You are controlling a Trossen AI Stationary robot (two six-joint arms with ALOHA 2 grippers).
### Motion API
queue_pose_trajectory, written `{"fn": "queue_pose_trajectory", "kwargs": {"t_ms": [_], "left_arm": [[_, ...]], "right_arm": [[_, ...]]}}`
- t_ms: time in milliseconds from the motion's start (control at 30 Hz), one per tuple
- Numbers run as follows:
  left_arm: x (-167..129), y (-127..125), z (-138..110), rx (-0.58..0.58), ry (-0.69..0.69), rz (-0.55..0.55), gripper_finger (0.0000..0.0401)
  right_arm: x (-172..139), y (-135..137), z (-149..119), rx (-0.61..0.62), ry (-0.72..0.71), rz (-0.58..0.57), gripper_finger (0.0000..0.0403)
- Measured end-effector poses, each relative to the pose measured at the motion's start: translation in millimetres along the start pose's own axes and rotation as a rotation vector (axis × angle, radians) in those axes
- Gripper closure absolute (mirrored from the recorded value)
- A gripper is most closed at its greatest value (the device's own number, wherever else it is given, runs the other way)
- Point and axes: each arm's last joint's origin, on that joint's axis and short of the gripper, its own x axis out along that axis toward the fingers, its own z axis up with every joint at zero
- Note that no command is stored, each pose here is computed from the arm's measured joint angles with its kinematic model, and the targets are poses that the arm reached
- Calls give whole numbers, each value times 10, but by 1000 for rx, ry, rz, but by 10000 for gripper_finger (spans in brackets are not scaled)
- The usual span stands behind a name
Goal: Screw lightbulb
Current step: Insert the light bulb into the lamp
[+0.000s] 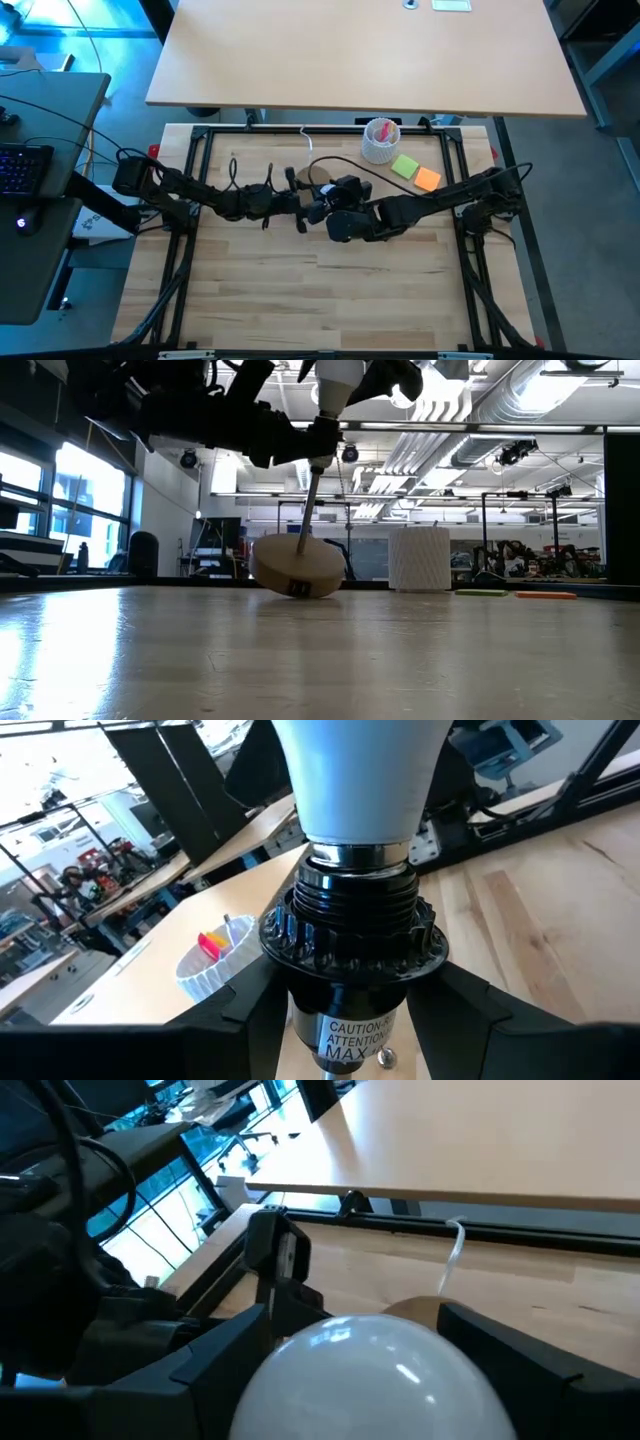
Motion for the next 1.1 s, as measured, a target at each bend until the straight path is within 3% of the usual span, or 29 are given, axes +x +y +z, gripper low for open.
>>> {"fn": "queue_pose_trajectory", "kwargs": {"t_ms": [300, 933, 1100], "left_arm": [[8, 18, -15, -51, -5, -20, 234], [28, 66, -57, -84, 7, -34, 234], [50, 159, -159, -112, 54, -24, 234]], "right_arm": [[-5, 42, 45, 28, -65, 2, 117], [-35, 122, 162, -91, -151, 22, 117], [-214, 65, 218, -220, -80, 66, 117]]}}
